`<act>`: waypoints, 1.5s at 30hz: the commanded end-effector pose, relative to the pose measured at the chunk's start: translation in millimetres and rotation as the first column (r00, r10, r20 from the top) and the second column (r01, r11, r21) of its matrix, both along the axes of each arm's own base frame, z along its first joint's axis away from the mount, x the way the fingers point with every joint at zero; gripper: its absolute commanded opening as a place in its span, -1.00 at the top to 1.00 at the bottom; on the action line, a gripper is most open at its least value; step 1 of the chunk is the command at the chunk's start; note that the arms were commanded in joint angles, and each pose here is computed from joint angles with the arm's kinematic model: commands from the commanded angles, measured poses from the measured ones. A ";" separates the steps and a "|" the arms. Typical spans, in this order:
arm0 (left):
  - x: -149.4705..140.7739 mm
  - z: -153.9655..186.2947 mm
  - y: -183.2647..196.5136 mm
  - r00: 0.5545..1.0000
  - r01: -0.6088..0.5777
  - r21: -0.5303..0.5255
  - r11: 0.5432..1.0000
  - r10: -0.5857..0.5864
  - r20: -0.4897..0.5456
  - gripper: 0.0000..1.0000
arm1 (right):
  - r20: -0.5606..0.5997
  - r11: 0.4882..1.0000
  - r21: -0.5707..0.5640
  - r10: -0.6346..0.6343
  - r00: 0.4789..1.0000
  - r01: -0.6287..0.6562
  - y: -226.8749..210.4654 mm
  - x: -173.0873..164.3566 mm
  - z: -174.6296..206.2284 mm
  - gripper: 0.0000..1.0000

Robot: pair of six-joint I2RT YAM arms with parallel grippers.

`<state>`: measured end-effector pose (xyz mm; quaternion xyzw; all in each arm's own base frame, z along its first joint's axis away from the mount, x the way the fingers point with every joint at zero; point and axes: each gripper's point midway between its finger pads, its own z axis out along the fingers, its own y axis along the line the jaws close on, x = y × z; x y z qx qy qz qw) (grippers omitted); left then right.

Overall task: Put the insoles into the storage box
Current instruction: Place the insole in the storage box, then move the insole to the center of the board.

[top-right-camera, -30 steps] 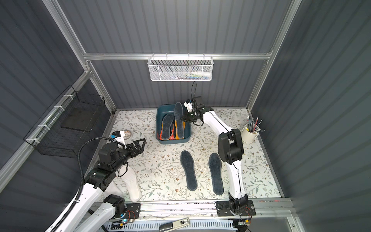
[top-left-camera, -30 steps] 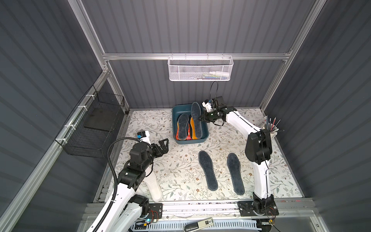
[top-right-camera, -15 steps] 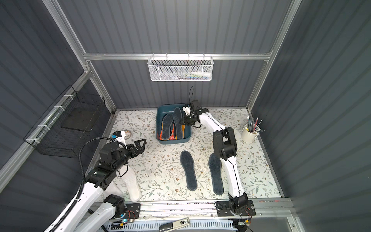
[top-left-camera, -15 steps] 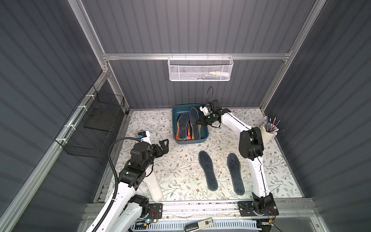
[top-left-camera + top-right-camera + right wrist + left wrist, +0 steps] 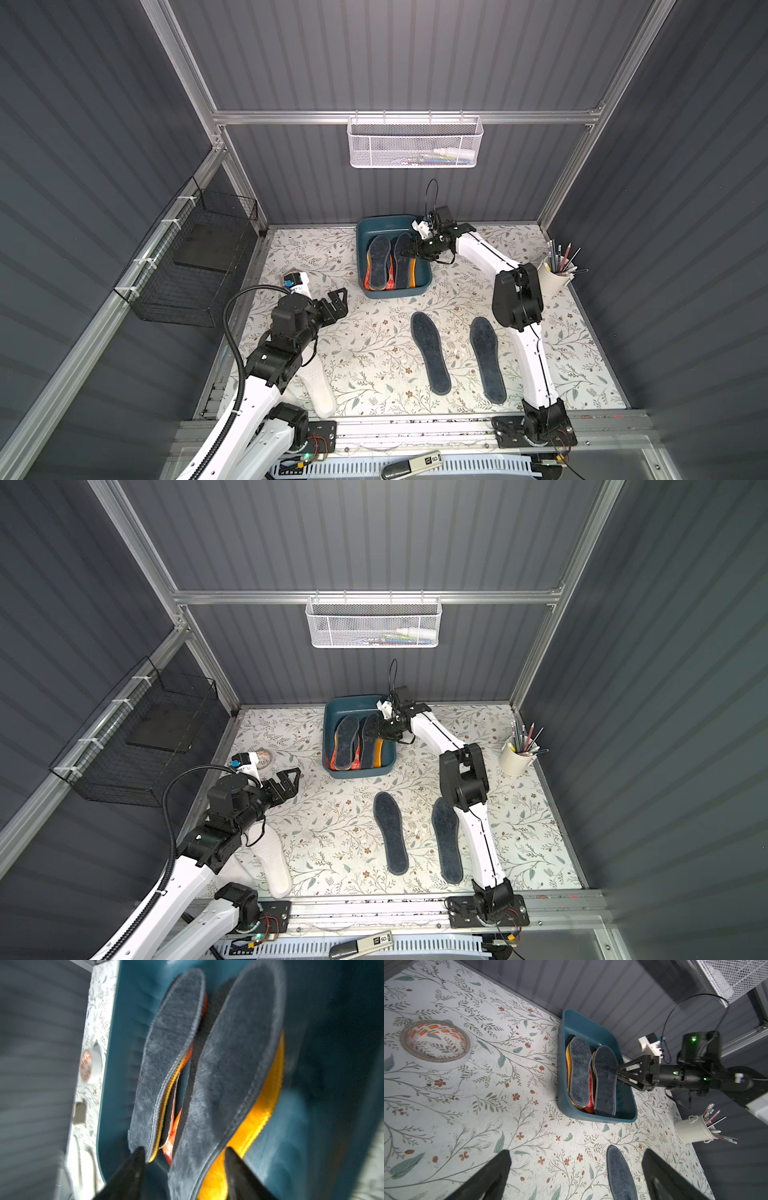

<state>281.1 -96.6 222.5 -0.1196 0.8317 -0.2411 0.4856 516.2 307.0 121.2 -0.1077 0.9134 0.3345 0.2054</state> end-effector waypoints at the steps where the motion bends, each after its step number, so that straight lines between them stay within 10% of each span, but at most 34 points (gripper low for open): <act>1: -3.2 -8.9 16.4 0.995 -0.085 0.029 0.996 0.087 -0.042 -0.99 | 0.162 1.000 0.003 -0.021 0.987 0.021 -8.8 -0.6 68.0 -0.50; 6: -10.0 -29.9 47.5 0.951 -0.253 0.109 0.961 0.268 -0.154 -0.99 | 0.339 0.996 0.069 -0.077 0.938 0.057 -23.4 -19.6 130.4 -0.98; 11: -32.2 -55.2 87.3 0.815 -0.417 0.288 0.862 0.495 -0.302 -0.99 | 0.439 0.986 0.136 -0.143 0.887 0.092 -42.6 -50.1 161.1 -0.98; 45: -96.0 -158.6 136.8 0.489 -0.552 0.242 0.798 0.545 -0.681 -0.99 | 0.265 0.973 0.158 -0.204 0.942 0.166 -78.5 -82.0 94.6 -0.98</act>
